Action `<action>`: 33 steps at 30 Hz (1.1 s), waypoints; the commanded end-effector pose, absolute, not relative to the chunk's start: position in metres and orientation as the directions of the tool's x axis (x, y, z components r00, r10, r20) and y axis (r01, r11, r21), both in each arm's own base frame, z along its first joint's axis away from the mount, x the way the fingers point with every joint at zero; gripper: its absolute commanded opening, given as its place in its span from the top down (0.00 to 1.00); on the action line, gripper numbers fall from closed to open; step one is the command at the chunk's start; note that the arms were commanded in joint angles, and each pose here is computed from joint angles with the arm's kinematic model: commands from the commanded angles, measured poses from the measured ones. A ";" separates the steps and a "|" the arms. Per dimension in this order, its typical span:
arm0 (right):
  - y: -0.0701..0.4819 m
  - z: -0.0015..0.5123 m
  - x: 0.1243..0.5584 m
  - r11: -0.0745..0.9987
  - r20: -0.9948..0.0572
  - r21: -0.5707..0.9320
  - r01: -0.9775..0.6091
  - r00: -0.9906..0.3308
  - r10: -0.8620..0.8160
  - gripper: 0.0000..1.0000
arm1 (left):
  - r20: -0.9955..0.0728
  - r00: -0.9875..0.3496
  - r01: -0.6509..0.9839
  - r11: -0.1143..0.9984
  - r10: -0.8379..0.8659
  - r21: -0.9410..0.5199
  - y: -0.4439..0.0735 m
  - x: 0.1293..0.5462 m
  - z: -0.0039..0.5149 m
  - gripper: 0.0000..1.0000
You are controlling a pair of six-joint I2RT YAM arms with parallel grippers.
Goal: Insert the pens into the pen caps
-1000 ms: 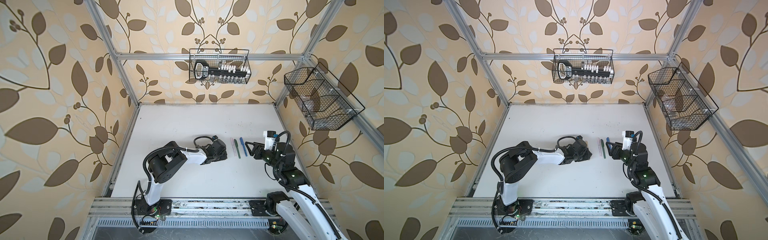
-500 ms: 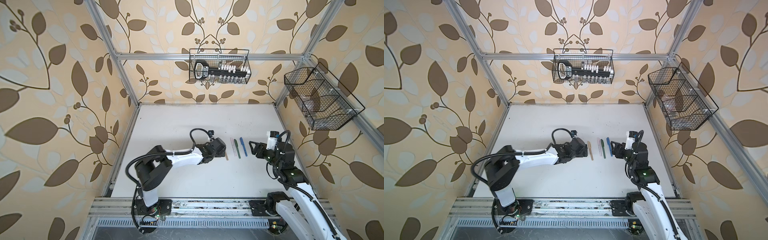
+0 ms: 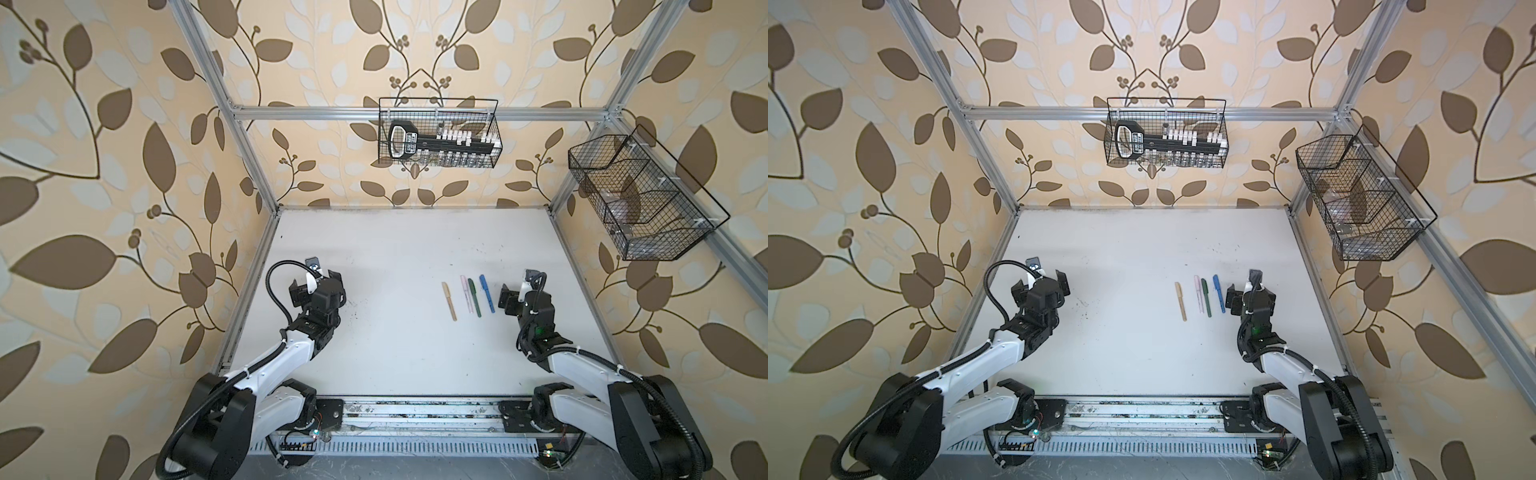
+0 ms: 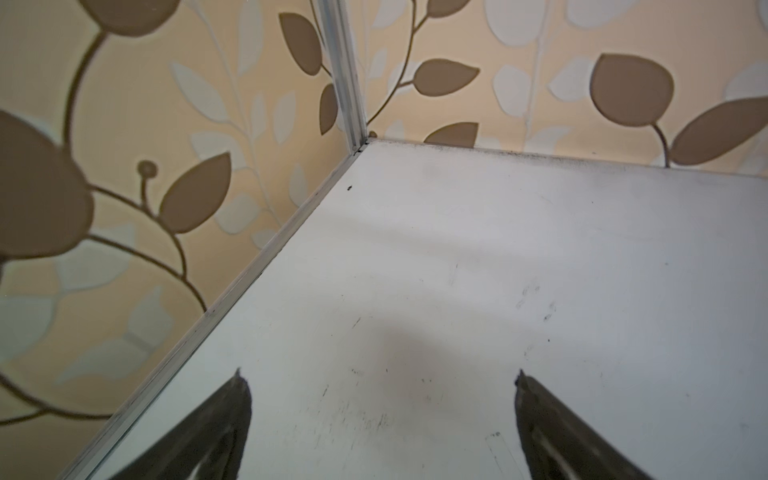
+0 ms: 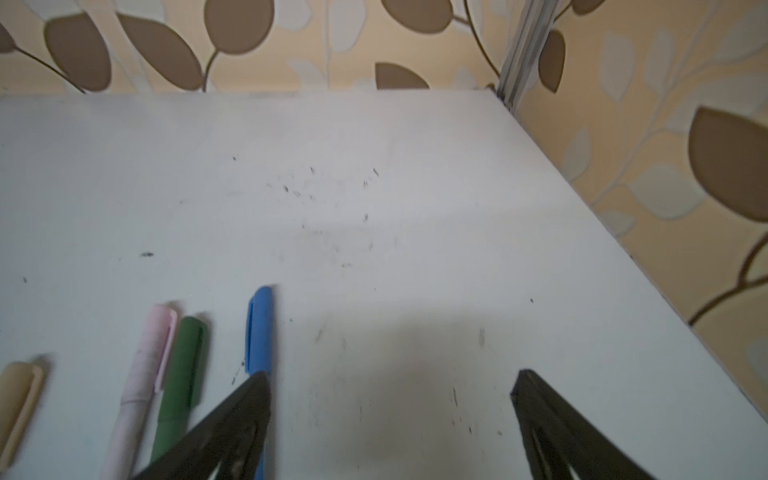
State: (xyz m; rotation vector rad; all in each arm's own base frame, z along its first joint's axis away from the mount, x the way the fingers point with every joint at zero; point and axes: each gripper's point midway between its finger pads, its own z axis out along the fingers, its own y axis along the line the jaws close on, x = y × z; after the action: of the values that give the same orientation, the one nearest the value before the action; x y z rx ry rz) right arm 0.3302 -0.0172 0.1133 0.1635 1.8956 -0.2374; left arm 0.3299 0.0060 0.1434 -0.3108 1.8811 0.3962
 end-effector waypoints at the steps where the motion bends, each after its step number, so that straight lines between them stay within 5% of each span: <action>1: -0.028 0.144 0.335 0.962 -0.988 -0.067 0.264 -0.150 -0.027 0.09 | -0.982 -0.187 -0.361 0.929 0.016 0.084 0.003 0.349 0.165 0.01; 8: -0.020 0.125 0.334 0.980 -0.990 -0.063 0.190 -0.134 -0.037 0.00 | -0.996 -0.091 -0.242 0.969 0.021 0.043 0.011 0.376 0.165 0.01; 14: -0.024 0.122 0.346 0.980 -0.983 -0.048 0.194 -0.183 -0.012 0.00 | -0.916 -0.396 -0.250 0.953 0.060 0.170 0.021 0.360 0.146 0.01; 18: -0.023 0.121 0.347 0.979 -0.981 -0.055 0.194 -0.196 -0.016 0.00 | -0.962 -0.271 -0.271 0.958 0.017 0.093 0.030 0.353 0.149 0.01; 24: -0.023 0.119 0.348 0.982 -0.979 -0.046 0.182 -0.204 -0.008 0.00 | -0.906 -0.420 -0.174 0.984 -0.048 0.028 0.014 0.365 0.110 0.01; 26: -0.023 0.119 0.348 0.983 -0.979 -0.046 0.180 -0.204 -0.008 0.00 | -0.926 -0.376 -0.133 0.991 -0.025 0.027 0.008 0.370 0.110 0.01; 33: -0.023 0.119 0.348 0.983 -0.979 -0.046 0.180 -0.205 -0.008 0.00 | -0.920 -0.377 -0.275 0.961 -0.106 0.002 0.038 0.379 0.082 0.01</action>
State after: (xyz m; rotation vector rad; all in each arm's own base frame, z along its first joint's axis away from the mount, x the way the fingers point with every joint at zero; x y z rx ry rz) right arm 0.3412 -0.0240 0.1079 0.1388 1.8003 -0.1788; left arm 0.3706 0.0314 0.0630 -0.2106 2.0561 0.2165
